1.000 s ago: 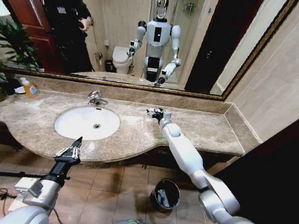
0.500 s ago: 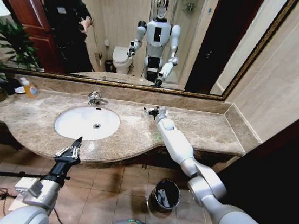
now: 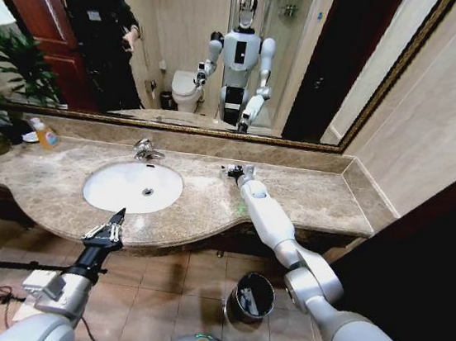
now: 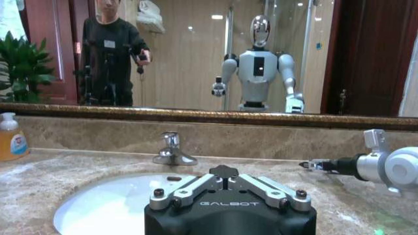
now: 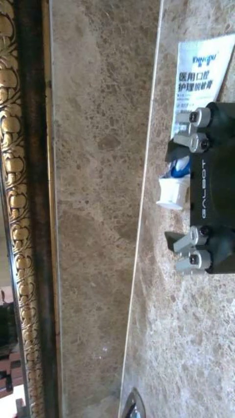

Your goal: Pick up the trash from the sink and place it in the trash bin.

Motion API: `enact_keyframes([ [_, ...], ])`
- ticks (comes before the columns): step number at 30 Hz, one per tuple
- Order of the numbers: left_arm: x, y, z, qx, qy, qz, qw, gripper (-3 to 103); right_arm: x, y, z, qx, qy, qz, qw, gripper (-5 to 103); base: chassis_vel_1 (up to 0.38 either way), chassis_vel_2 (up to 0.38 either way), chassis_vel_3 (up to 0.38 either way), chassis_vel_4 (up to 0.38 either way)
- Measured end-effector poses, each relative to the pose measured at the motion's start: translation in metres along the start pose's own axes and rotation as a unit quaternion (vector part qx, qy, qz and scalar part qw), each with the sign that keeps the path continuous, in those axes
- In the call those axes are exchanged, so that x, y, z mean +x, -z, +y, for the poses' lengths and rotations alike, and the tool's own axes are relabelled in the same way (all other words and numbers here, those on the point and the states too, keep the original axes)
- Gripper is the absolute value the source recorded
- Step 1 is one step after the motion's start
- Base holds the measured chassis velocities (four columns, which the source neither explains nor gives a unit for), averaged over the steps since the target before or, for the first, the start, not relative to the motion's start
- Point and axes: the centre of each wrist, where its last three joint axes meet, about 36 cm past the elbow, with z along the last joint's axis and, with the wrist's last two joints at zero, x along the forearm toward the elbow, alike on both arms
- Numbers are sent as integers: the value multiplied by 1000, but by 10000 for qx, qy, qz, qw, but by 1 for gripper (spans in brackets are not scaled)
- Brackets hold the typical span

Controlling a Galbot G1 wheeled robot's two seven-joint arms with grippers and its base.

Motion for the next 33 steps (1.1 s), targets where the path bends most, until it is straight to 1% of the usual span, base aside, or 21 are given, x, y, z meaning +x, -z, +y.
enact_keyframes([
  [2, 0, 0, 0, 0, 0, 0, 10000, 0, 1, -1, 0, 39, -24, 31, 10000, 63, 0, 0, 0, 0],
  [3, 0, 0, 0, 0, 0, 0, 10000, 0, 1, -1, 0, 39, -24, 31, 10000, 63, 0, 0, 0, 0],
  [6, 0, 0, 0, 0, 0, 0, 10000, 0, 2, -3, 0, 91, -32, 46, 9999, 47, 0, 0, 0, 0],
  [7, 0, 0, 0, 0, 0, 0, 10000, 0, 2, -3, 0, 91, -32, 46, 9999, 47, 0, 0, 0, 0],
  [10, 0, 0, 0, 0, 0, 0, 10000, 0, 3, -3, 1, 132, -21, 30, 9999, 31, 0, 0, 0, 0],
  [12, 0, 0, 0, 0, 0, 0, 10000, 0, 3, -3, 2, 140, -18, 24, 9999, 31, 0, 0, 0, 0],
  [14, 0, 0, 0, 0, 0, 0, 10000, 0, 4, -3, 2, 164, -16, 9, 9999, 25, 0, 0, 0, 0],
  [15, 0, 0, 0, 0, 0, 0, 10000, 0, 4, -3, 2, 164, -16, 9, 9999, 25, 0, 0, 0, 0],
  [17, 0, 0, 0, 0, 0, 0, 10000, 0, 6, -3, 2, 179, -32, -13, 9998, 20, 0, 0, 0, 0],
  [25, 0, 0, 0, 0, 0, 0, 10000, 0, 19, -1, 0, 212, -108, -197, 9995, 20, 0, 0, 0, 0],
  [27, 0, 0, 0, 0, 0, 0, 10000, 0, 35, 0, -4, 246, -132, -321, 9991, 20, 0, 0, 0, 0],
  [28, 0, 0, 0, 0, 0, 0, 10000, 0, 35, 0, -4, 246, -132, -321, 9991, 20, 0, 0, 0, 0],
  [30, 0, 0, 0, 0, -1, 1, 10000, 0, 56, -7, -9, 273, -133, -399, 9987, 20, 0, 0, 0, 0],
  [31, 0, 0, 0, 0, -1, 1, 10000, 0, 56, -7, -9, 273, -133, -399, 9987, 20, 0, 0, 0, 0],
  [33, 0, 0, 0, 0, -1, 0, 10000, 0, 84, -18, -19, 261, -131, -406, 9987, 20, 0, 0, 0, 0],
])
